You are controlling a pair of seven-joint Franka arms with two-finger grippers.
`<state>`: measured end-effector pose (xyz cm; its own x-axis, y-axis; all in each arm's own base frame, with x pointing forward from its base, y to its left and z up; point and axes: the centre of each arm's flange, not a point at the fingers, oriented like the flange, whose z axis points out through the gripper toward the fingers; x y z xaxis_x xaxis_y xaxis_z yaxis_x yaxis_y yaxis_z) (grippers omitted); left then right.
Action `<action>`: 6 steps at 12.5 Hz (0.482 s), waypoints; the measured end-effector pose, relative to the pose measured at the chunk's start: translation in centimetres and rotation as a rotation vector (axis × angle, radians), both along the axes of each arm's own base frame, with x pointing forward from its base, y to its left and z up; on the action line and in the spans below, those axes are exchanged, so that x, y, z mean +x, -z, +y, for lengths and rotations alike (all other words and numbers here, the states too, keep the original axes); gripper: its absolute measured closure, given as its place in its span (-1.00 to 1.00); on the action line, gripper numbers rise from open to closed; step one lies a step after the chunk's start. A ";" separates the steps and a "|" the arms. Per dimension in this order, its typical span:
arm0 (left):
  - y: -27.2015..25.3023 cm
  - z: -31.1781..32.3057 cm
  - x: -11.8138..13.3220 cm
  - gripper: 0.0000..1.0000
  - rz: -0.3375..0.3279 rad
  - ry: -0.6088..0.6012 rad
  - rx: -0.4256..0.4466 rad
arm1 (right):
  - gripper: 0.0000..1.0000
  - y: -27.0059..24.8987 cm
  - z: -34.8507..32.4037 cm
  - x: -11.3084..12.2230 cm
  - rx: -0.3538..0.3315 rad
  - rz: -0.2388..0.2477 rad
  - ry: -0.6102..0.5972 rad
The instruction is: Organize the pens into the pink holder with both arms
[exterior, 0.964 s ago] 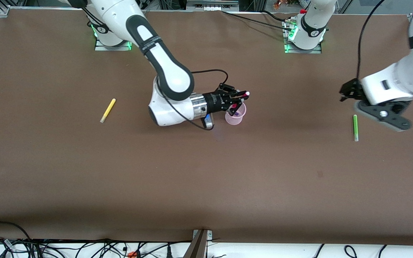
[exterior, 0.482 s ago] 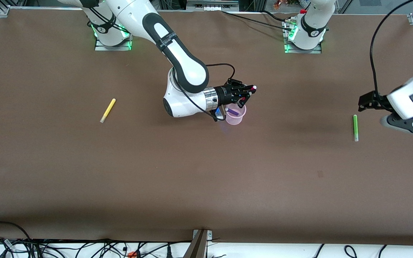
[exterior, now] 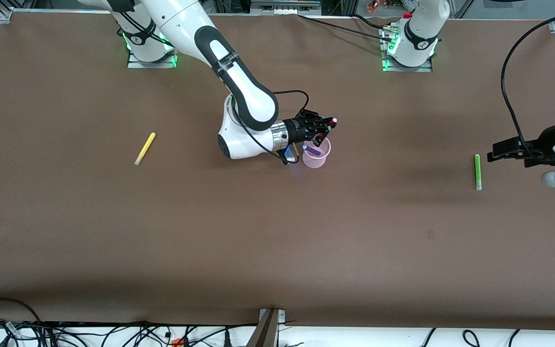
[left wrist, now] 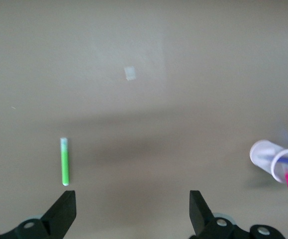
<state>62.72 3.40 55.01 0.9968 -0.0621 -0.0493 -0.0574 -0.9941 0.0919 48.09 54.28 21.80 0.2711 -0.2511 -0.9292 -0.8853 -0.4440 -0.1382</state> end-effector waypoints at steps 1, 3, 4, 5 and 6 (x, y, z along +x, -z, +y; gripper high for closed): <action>-0.7 0.1 -0.5 -1.00 -0.046 -0.014 0.023 | 0.64 0.7 -0.1 0.0 0.005 -0.023 -0.011; -1.7 0.8 -2.0 -1.00 -0.079 -0.036 0.047 | 0.29 1.6 -0.4 0.0 0.007 -0.044 -0.019; -2.5 0.9 -2.9 -1.00 -0.104 -0.041 0.054 | 0.06 1.5 -0.7 0.4 0.007 -0.053 -0.016; -3.4 0.6 -4.0 -1.00 -0.138 -0.040 0.058 | -0.17 1.1 -0.8 0.8 0.010 -0.064 -0.012; -4.2 0.1 -5.4 -1.00 -0.155 -0.034 0.059 | -0.40 0.5 -1.1 1.5 0.013 -0.084 -0.008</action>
